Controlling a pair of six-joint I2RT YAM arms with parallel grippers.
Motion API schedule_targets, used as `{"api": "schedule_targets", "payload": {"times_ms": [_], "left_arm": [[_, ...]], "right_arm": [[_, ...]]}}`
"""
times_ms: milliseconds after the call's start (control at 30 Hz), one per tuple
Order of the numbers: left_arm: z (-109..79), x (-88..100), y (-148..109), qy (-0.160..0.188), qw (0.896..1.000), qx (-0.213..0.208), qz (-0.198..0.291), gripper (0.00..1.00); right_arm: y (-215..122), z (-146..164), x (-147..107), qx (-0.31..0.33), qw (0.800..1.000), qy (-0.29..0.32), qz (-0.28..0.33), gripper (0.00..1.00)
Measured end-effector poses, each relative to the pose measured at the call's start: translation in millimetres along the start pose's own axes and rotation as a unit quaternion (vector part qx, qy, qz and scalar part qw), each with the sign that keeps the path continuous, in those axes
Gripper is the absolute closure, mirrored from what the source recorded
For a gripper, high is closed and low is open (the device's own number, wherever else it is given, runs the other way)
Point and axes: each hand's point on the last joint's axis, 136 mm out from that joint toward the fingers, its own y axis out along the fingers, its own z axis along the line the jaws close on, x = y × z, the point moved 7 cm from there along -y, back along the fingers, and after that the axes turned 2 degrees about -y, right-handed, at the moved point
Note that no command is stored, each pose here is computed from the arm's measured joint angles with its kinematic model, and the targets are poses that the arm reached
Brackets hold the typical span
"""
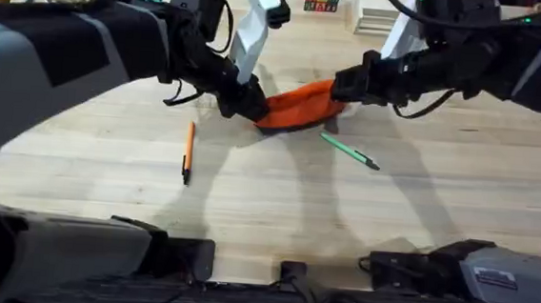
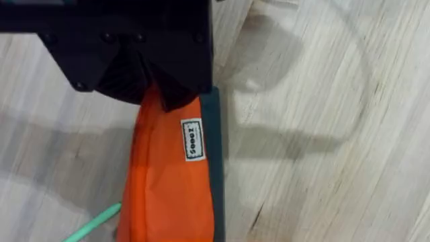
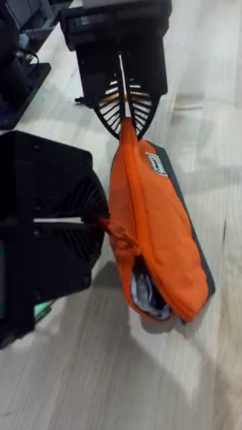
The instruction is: Unzip the bag, pick up the pens from the table one at a time and place them inside, then zip the bag closed.
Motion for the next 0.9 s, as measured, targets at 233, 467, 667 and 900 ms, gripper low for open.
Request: {"api": "schedule_targets", "payload": {"times_ms": [233, 467, 667, 900], "left_arm": [[0.0, 0.0, 0, 0.000, 1.000, 0.000, 0.000, 0.958], [0.1, 0.0, 0, 0.000, 1.000, 0.000, 0.000, 0.958], [0.0, 0.0, 0, 0.000, 1.000, 0.000, 0.000, 0.958], [0.1, -0.1, 0, 0.000, 1.000, 0.001, 0.000, 0.958]], "right_arm": [[0, 1, 2, 0.003, 1.000, -0.002, -0.005, 0.968], [0, 4, 5, 0.010, 1.000, -0.008, -0.014, 0.968], [4, 17, 3, 0.022, 0.999, -0.029, -0.016, 0.968], [10, 48, 4, 0.057, 0.994, -0.080, -0.039, 0.969]]}}
